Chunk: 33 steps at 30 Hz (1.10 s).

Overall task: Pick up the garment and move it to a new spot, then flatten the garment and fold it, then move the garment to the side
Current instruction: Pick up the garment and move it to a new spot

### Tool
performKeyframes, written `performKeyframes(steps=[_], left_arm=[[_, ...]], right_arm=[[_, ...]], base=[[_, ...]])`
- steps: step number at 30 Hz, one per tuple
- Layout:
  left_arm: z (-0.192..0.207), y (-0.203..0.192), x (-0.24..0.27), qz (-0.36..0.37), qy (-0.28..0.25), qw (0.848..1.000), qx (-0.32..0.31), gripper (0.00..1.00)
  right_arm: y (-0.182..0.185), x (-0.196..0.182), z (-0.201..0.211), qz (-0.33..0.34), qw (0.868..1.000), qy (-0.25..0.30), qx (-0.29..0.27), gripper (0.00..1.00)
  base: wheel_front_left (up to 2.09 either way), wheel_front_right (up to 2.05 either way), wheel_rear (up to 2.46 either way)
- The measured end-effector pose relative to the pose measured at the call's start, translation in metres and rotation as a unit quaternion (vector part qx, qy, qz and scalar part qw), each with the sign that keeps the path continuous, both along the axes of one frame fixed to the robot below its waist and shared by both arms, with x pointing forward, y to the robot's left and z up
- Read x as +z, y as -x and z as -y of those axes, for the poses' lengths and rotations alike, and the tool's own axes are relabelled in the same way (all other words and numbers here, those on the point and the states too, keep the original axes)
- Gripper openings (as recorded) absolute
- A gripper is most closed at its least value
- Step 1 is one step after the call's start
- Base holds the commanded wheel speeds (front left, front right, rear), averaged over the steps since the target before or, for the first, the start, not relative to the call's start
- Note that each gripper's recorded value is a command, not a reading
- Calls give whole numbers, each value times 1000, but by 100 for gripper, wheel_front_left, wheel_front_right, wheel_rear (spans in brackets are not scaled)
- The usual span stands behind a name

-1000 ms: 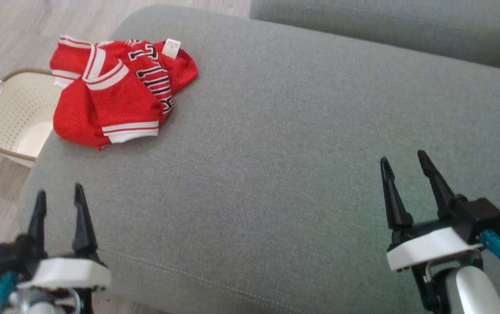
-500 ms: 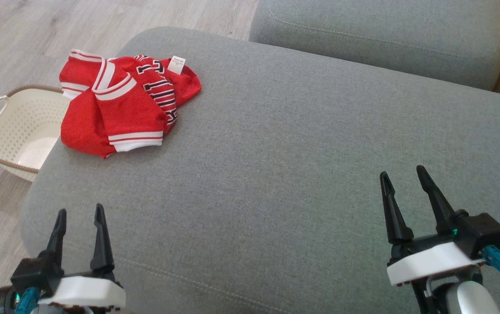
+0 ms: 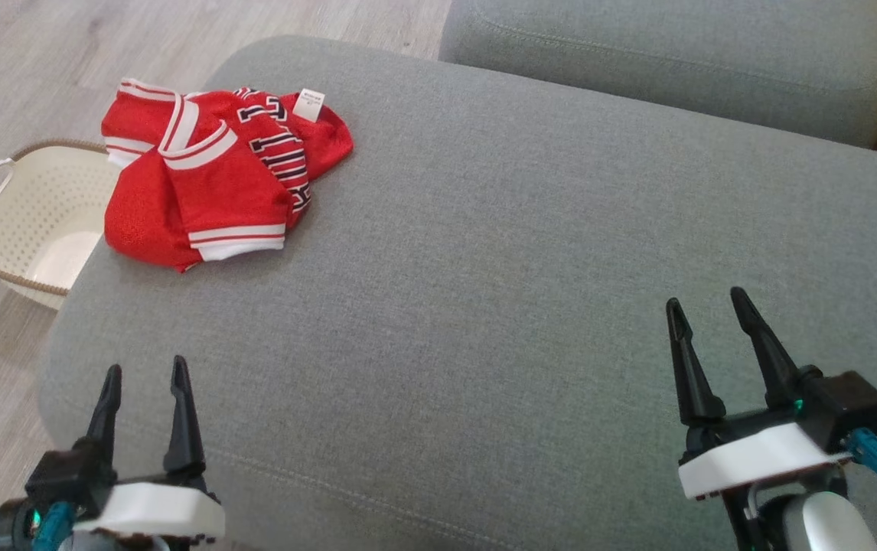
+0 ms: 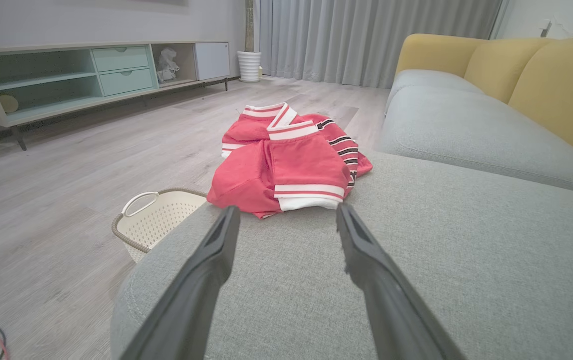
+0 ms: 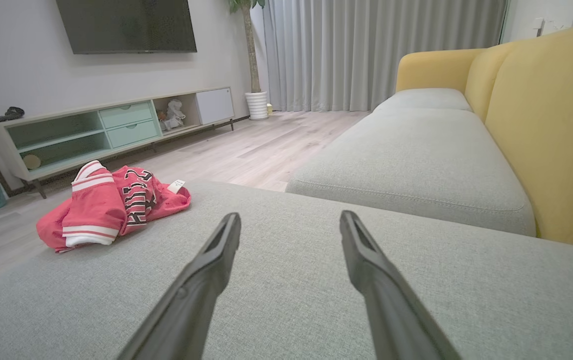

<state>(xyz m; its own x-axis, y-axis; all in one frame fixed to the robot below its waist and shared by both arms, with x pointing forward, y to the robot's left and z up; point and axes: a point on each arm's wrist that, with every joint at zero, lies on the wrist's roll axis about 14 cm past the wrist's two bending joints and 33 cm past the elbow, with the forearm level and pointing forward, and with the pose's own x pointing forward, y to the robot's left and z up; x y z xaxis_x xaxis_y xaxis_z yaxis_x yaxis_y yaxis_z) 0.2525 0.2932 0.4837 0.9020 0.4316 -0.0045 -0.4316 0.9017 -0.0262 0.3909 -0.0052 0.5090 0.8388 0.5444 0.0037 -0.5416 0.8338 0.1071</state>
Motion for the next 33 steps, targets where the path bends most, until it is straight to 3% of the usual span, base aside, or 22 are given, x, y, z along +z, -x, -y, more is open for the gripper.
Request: performKeyframes(steps=[4, 10, 18, 23, 31, 32, 33], left_arm=[[-2, -8, 1, 1, 2, 1000, 0, 100], [-11, -55, 0, 11, 34, 999, -15, 100], [-35, -135, -32, -77, 67, 994, -42, 100], [-44, -166, -69, -157, 114, 980, -42, 100], [-46, -169, -125, -271, 174, 947, -23, 100], [-46, -172, -131, -279, 184, 942, -18, 92], [-47, -174, -131, -282, 183, 942, -19, 32]], right_arm=[[-3, -4, -1, -8, 1000, -1, 2, 100], [-15, -17, -8, -25, 1000, 13, 9, 100], [-48, -29, -13, -30, 999, 23, 11, 100], [-56, -56, -2, -61, 998, 33, 2, 100], [-73, -63, 6, -60, 998, 32, -11, 100], [-74, -67, 9, -64, 997, 34, -15, 100], [-74, -69, 10, -68, 997, 35, -16, 100]], base=[[0, 0, 0], [0, 0, 0], [0, 0, 0], [0, 0, 0], [0, 0, 0], [0, 0, 0], [0, 0, 0]])
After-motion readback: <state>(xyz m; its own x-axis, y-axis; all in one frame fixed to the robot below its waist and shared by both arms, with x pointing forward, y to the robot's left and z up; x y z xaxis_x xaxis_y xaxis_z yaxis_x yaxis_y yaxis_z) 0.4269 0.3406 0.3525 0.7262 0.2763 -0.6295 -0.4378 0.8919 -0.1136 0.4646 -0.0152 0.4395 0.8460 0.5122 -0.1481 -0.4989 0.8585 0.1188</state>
